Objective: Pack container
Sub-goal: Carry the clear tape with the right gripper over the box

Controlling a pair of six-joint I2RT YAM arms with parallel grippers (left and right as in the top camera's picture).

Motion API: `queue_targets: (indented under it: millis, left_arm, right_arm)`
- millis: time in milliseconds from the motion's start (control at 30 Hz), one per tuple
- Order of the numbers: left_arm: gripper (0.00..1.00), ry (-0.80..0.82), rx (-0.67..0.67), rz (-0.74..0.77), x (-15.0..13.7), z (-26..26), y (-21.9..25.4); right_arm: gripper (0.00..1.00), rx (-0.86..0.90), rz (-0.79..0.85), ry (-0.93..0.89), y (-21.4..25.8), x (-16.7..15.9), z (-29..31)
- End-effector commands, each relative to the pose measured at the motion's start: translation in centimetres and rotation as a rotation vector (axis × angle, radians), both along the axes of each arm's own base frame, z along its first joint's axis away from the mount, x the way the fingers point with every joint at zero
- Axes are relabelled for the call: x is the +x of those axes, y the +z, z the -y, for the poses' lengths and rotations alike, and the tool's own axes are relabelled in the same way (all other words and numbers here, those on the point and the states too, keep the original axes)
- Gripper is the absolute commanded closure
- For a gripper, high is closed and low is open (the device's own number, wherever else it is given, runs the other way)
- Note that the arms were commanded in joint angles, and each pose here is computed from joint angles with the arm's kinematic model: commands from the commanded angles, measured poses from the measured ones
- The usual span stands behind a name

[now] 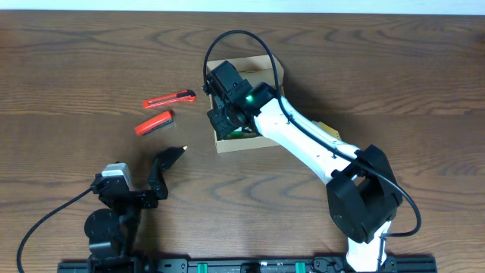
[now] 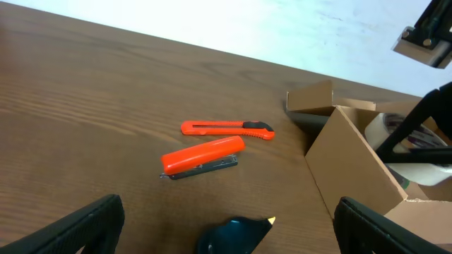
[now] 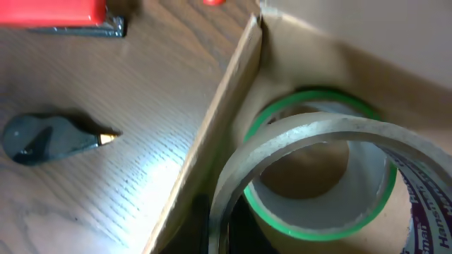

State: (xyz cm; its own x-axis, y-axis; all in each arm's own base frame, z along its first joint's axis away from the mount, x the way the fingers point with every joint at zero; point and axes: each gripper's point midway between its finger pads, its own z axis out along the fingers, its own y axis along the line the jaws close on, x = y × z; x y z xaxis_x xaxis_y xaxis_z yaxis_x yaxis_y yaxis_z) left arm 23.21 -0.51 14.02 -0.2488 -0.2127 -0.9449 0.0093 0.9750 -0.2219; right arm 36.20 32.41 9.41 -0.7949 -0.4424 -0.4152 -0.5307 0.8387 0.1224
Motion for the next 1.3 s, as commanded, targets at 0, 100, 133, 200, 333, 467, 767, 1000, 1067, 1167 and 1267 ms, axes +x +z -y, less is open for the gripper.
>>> queue_targets:
  millis: [0,100,133,200,333,467,767,1000,1067,1167,1267]
  left_arm:
    - [0.05,0.006,0.016,-0.022,0.0,-0.2,-1.2]
    - [0.05,0.006,0.017,-0.022,0.0,-0.2,-1.2]
    - [0.05,0.006,0.017,-0.022,0.0,-0.2,-1.2]
    - [0.05,0.006,0.017,-0.022,0.0,-0.2,-1.2]
    - [0.05,0.005,0.017,-0.022,0.0,-0.2,-1.2]
    - [0.05,0.005,0.017,-0.022,0.0,-0.2,-1.2]
    - [0.04,0.005,0.016,-0.022,0.0,-0.2,-1.2]
    - [0.05,0.006,0.017,-0.022,0.0,-0.2,-1.2]
    - [0.04,0.006,0.017,-0.022,0.0,-0.2,-1.2]
    - [0.05,0.006,0.017,-0.022,0.0,-0.2,-1.2]
    - [0.05,0.005,0.017,-0.022,0.0,-0.2,-1.2]
  right_arm:
    - [0.99,-0.021,0.006,0.004,-0.7,-0.1,-0.2]
    - [0.99,-0.019,0.009,0.004,-0.8,-0.1,-0.2]
    - [0.99,-0.020,0.008,0.004,-0.9,0.0,-0.3]
    - [0.93,-0.024,0.003,0.004,-1.3,0.0,-0.3]
    - [0.69,-0.037,-0.011,0.004,-2.3,0.0,-0.3]
    - [0.60,-0.033,-0.007,0.004,-2.2,0.1,-0.3]
    - [0.55,-0.024,0.028,0.025,-0.6,0.2,-0.2]
    - [0.53,-0.064,0.061,0.041,0.4,0.4,0.9]
    - [0.52,-0.068,0.055,0.030,0.5,0.6,1.4]
    - [0.45,-0.062,0.061,0.010,1.0,1.2,2.2]
    - [0.36,-0.050,0.077,-0.008,1.9,1.7,2.8]
